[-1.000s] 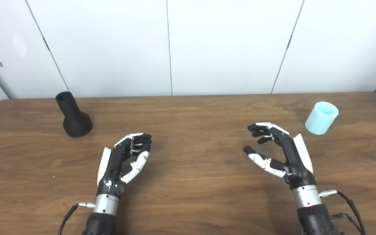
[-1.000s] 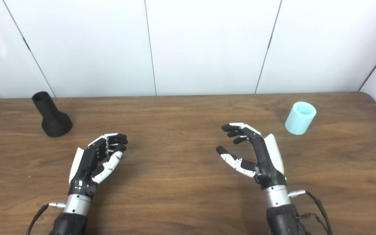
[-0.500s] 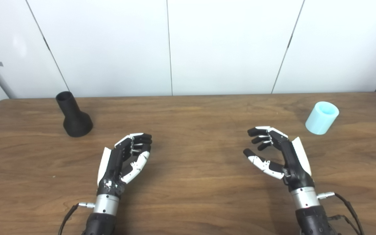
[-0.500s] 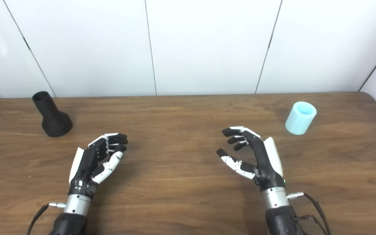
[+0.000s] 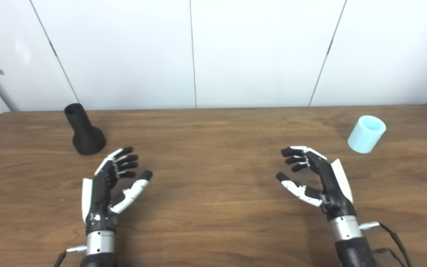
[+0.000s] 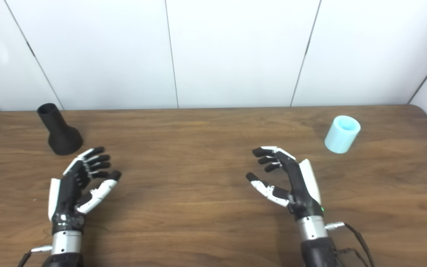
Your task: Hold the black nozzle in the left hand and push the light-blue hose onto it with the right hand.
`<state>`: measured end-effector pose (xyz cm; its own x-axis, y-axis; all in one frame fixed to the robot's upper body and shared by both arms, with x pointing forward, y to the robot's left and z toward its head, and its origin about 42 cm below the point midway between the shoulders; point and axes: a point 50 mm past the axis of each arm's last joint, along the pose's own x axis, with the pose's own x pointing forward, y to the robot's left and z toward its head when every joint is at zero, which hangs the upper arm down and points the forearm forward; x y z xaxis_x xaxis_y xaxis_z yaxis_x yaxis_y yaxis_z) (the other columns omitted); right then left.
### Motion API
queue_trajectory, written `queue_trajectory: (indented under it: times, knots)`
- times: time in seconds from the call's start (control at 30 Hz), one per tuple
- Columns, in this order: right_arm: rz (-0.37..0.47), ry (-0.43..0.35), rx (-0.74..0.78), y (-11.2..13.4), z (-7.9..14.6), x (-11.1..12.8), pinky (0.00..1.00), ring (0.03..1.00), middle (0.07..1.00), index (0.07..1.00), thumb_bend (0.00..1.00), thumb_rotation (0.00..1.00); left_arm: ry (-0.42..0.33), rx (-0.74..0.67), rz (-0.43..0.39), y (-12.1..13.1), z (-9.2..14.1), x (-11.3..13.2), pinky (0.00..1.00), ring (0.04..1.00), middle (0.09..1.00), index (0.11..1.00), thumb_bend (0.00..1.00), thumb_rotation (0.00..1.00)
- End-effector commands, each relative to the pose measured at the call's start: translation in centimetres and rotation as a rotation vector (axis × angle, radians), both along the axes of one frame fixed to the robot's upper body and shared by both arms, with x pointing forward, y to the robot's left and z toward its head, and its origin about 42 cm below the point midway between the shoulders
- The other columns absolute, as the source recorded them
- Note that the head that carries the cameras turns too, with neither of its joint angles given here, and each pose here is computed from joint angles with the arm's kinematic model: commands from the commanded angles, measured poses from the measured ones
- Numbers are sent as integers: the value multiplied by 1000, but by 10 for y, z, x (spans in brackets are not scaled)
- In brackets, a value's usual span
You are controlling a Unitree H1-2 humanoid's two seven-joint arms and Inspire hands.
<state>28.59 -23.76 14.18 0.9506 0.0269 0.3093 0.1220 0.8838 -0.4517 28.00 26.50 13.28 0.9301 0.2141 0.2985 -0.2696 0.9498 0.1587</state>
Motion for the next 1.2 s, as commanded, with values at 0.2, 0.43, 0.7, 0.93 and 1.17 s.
queue_trajectory:
  times: [0.2, 0.43, 0.7, 0.93, 1.17]
  knots:
    - [24, -59, 13, -10, 12, 3, 540, 640, 668, 638, 257, 204, -121, 83, 177, 49, 35, -1, 636, 696, 714, 749, 811, 251]
    - [52, -54, 11, -25, 11, 5, 541, 641, 677, 653, 247, 288, -146, 96, 273, 71, 38, -3, 665, 706, 731, 775, 832, 256]
    - [40, -51, 27, -46, 9, 11, 554, 645, 678, 643, 228, 135, -85, 151, 317, 59, 35, 6, 734, 730, 744, 796, 857, 228]
    - [42, -50, 27, -61, 9, 19, 579, 663, 685, 643, 203, 27, 109, 268, 255, 50, 33, 34, 776, 848, 874, 905, 935, 333]
    - [38, -59, 53, -70, 10, 26, 533, 638, 659, 610, 255, 422, 219, 304, 206, 53, 23, 55, 839, 911, 927, 965, 1000, 408]
